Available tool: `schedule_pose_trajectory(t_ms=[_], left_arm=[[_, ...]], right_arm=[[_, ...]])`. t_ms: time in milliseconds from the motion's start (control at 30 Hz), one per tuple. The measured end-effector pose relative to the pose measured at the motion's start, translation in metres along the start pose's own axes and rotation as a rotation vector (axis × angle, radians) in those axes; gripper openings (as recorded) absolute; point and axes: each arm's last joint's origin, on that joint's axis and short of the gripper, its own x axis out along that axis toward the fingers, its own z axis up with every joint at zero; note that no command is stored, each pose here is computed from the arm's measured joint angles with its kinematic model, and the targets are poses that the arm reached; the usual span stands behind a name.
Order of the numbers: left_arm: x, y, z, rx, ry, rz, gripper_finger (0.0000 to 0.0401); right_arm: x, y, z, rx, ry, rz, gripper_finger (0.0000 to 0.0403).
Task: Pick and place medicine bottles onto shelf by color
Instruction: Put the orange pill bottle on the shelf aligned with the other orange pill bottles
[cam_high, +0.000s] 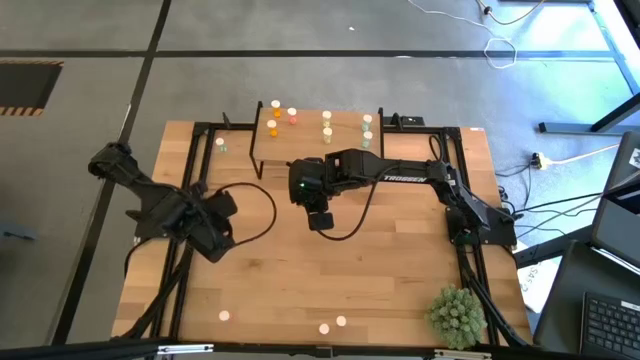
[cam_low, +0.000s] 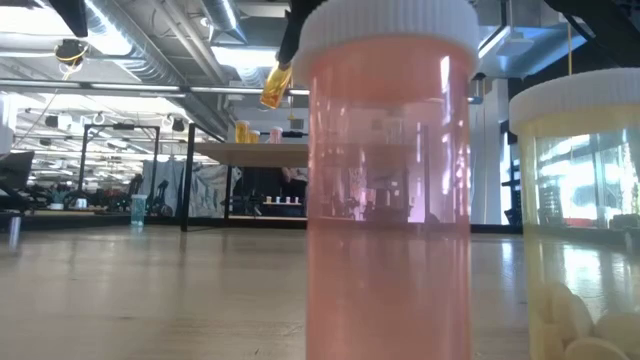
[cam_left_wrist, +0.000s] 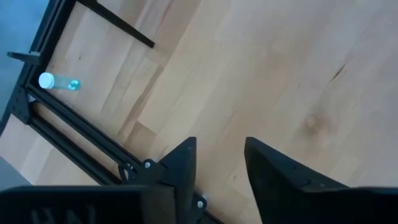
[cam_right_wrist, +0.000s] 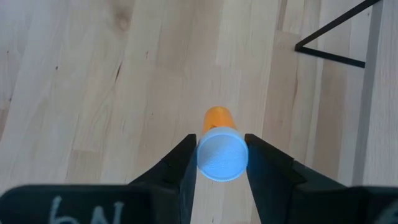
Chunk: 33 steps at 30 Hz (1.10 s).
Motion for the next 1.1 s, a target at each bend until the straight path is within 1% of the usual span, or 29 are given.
schedule_pose_trajectory(t_ms=[167,233,300,400,467,533,667,800,967,1100], left_arm=[[0.003,0.003,0.005,-0.025,0.002,0.016,0.0153],[0.004,0.004,0.007,0.003,-0.013,0.029,0.0157],[0.004,0.004,0.009,0.012,-0.059,0.048,0.0157],[0.003,0.002,0.014,-0.005,-0.184,0.071,0.0154],[0.002,0.001,0.015,0.037,-0.228,0.074,0.0154],[0.0,0.001,0.016,0.07,-0.246,0.054,0.0155],[-0.001,-0.006,0.021,0.092,-0.294,0.008,0.0154],[-0.003,-0.011,0.025,0.085,-0.335,-0.041,0.015],[-0.004,-0.015,0.028,0.076,-0.363,-0.072,0.0152],[-0.005,-0.018,0.031,0.068,-0.393,-0.098,0.015]], right_arm=[[0.0,0.0,0.0,0.0,-0.001,0.0,0.012],[0.0,0.0,0.0,0.0,-0.001,0.0,0.012],[0.0,0.0,0.0,0.0,-0.004,-0.001,0.012],[0.0,0.0,0.002,0.001,-0.016,-0.002,0.012],[0.0,0.001,0.003,0.0,-0.03,-0.004,0.012],[0.0,0.001,0.005,-0.001,-0.049,-0.006,0.012],[-0.001,0.004,0.011,-0.006,-0.104,-0.012,0.012],[-0.002,0.006,0.016,-0.021,-0.155,-0.017,0.012],[-0.003,0.009,0.024,-0.061,-0.231,-0.028,0.012],[-0.004,0.01,0.029,-0.069,-0.282,-0.033,0.012]])
